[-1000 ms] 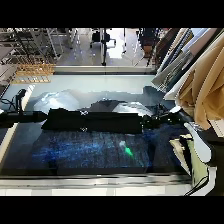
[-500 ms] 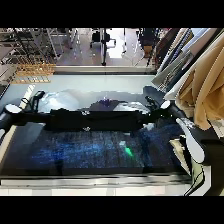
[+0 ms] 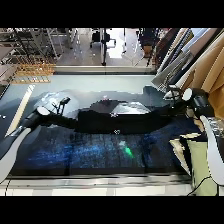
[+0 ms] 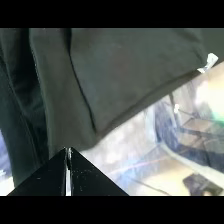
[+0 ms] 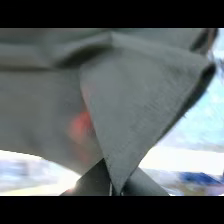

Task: Fold the clothes and pants, and hang the long-sleeved shirts on hangers.

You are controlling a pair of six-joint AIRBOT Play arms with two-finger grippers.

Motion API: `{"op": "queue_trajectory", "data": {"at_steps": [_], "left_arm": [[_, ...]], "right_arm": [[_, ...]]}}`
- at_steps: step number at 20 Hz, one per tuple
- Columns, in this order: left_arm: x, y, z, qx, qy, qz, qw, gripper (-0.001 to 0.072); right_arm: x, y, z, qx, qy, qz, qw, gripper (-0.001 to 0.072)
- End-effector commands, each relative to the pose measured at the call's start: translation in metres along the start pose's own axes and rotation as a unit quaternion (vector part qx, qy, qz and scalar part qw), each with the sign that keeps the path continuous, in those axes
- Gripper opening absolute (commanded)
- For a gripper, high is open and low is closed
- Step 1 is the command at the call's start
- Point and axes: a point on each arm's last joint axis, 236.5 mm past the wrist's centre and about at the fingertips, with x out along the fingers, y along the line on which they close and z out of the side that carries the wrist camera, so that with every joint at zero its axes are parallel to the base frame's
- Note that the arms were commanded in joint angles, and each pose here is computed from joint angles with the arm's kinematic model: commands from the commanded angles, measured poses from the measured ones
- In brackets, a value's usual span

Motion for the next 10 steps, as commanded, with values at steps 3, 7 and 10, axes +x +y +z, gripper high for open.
{"op": "queue_trajectory", "data": {"at_steps": [3, 7, 10], "left_arm": [[0.029, 0.008, 0.010, -0.027, -0.022, 0.029, 0.999, 0.0007], [-0.035, 0.011, 0.021, -0.067, -0.040, 0.012, 0.997, 0.0007], [-0.107, -0.003, 0.022, -0.059, -0.059, 0.000, 0.997, 0.0007]], "right_arm": [[-0.052, 0.176, 0.054, -0.020, -0.124, 0.170, 0.977, 0.0010], [-0.035, 0.322, 0.057, -0.063, -0.179, 0.242, 0.951, 0.0010], [0.007, 0.404, 0.048, -0.078, -0.194, 0.286, 0.935, 0.0011]]}}
